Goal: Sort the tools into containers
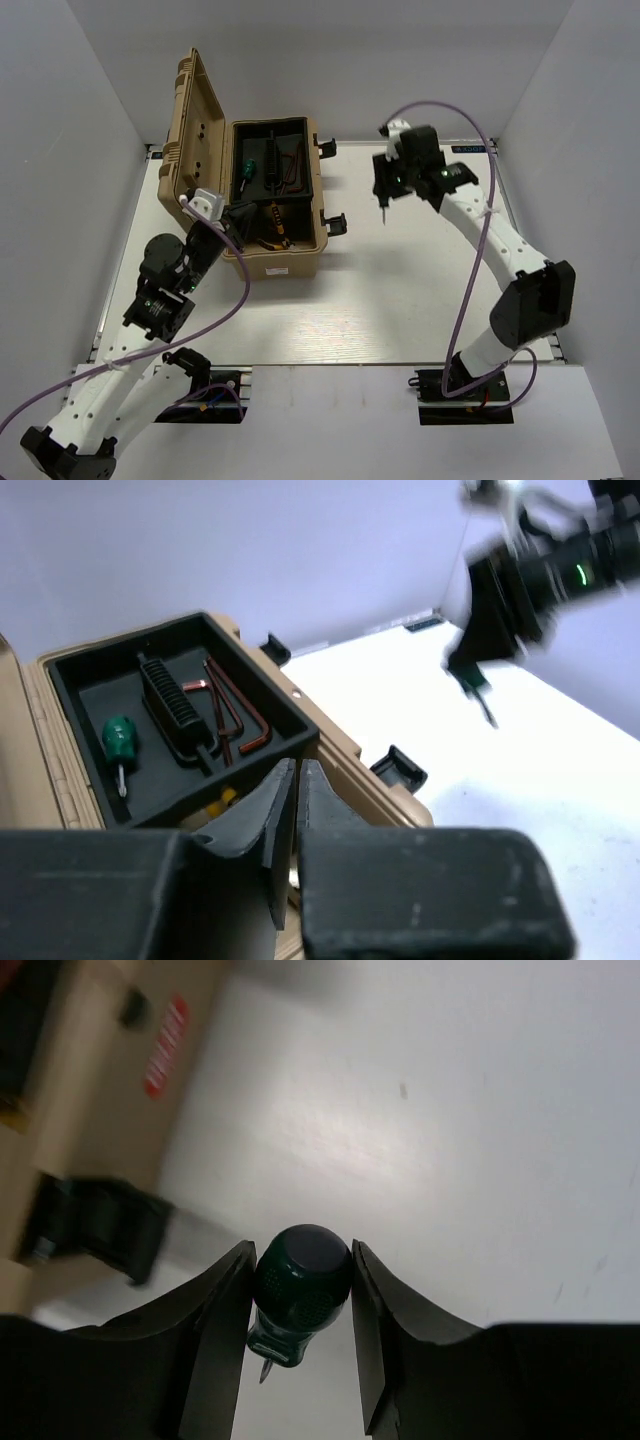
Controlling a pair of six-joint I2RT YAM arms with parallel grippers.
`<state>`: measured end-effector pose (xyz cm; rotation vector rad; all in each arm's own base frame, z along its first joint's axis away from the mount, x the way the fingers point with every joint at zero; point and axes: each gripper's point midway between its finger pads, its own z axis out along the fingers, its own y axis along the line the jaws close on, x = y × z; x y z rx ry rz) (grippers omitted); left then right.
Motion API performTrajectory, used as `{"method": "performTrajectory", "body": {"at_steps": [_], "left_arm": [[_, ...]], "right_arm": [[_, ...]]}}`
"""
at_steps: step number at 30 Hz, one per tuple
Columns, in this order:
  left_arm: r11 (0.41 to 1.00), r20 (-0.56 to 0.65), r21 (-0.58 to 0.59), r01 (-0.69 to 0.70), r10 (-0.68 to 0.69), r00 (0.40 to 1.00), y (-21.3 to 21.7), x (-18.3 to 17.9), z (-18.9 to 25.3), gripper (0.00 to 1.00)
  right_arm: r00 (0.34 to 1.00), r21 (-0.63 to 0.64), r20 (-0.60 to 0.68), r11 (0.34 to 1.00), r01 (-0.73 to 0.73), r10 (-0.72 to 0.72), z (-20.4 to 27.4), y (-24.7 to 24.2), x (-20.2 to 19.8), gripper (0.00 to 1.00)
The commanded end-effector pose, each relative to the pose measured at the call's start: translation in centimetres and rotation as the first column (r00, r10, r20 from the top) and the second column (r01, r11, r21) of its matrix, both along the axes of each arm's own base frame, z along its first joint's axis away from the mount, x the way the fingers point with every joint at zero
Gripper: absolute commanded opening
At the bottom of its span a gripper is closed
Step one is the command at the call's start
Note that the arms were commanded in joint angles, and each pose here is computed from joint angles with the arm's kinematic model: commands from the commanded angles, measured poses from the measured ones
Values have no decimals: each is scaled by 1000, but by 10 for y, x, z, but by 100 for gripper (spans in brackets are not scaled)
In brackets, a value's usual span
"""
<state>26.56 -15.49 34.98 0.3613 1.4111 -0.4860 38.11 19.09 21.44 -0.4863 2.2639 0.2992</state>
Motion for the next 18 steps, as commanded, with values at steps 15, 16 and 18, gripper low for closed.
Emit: {"method": "performTrajectory", "body": {"at_steps": [15, 16, 18], "left_arm": [[990, 21, 43, -137, 136, 991, 24, 13, -11, 35], [990, 21, 43, -137, 136, 991, 24, 13, -11, 35], [989, 18, 56, -137, 137, 990, 24, 13, -14, 35]], "right_arm": [[806, 255, 430, 802, -541, 407, 123, 195, 92, 0], [814, 300, 422, 786, -541, 399, 125, 201, 89, 0], [770, 313, 467, 733, -604, 435, 132, 223, 84, 0]]}}
